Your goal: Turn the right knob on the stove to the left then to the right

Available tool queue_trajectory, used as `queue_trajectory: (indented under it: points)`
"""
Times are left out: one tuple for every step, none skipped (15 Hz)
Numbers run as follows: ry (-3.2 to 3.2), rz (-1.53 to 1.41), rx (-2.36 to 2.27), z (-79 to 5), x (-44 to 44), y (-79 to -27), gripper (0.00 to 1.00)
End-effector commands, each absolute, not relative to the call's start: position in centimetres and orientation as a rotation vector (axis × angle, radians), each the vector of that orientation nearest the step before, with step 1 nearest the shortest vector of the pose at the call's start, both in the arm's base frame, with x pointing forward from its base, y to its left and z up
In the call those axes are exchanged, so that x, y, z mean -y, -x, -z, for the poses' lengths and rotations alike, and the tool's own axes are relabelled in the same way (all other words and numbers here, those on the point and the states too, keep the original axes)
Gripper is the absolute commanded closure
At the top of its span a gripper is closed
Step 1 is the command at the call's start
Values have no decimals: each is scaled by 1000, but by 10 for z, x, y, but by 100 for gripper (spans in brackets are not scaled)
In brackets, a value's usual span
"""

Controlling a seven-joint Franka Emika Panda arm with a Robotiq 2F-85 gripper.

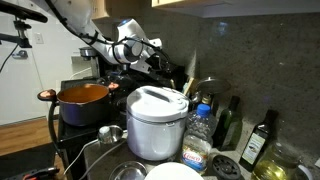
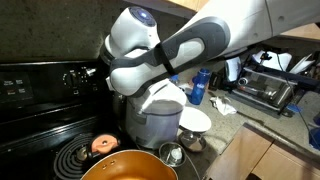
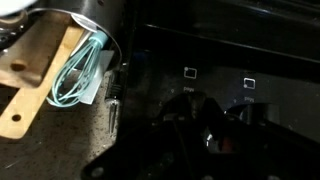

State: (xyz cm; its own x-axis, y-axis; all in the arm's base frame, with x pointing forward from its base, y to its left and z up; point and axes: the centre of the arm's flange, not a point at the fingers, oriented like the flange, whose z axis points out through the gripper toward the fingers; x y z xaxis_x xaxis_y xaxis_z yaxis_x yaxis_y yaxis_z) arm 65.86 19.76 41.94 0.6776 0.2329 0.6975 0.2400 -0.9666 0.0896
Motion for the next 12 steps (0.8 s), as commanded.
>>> queue_trajectory:
  points:
    - [2857,1221,431,-413,-213,-669,94]
    - [2860,1213,441,-410,-216,-674,94]
    - [2862,1209,449,-409,-218,-678,94]
    - [2863,1206,465,-407,-221,-682,94]
    - [2865,1200,481,-406,-224,-684,94]
    - [2872,1197,491,-406,-226,-685,94]
    - [2877,1191,506,-405,-230,-686,94]
    - [2882,1184,516,-405,-232,-687,94]
    - [2895,1171,533,-404,-235,-688,94]
    - [2908,1158,550,-404,-238,-688,94]
    - [2927,1143,578,-403,-241,-689,94]
    - [2941,1130,601,-403,-245,-689,94]
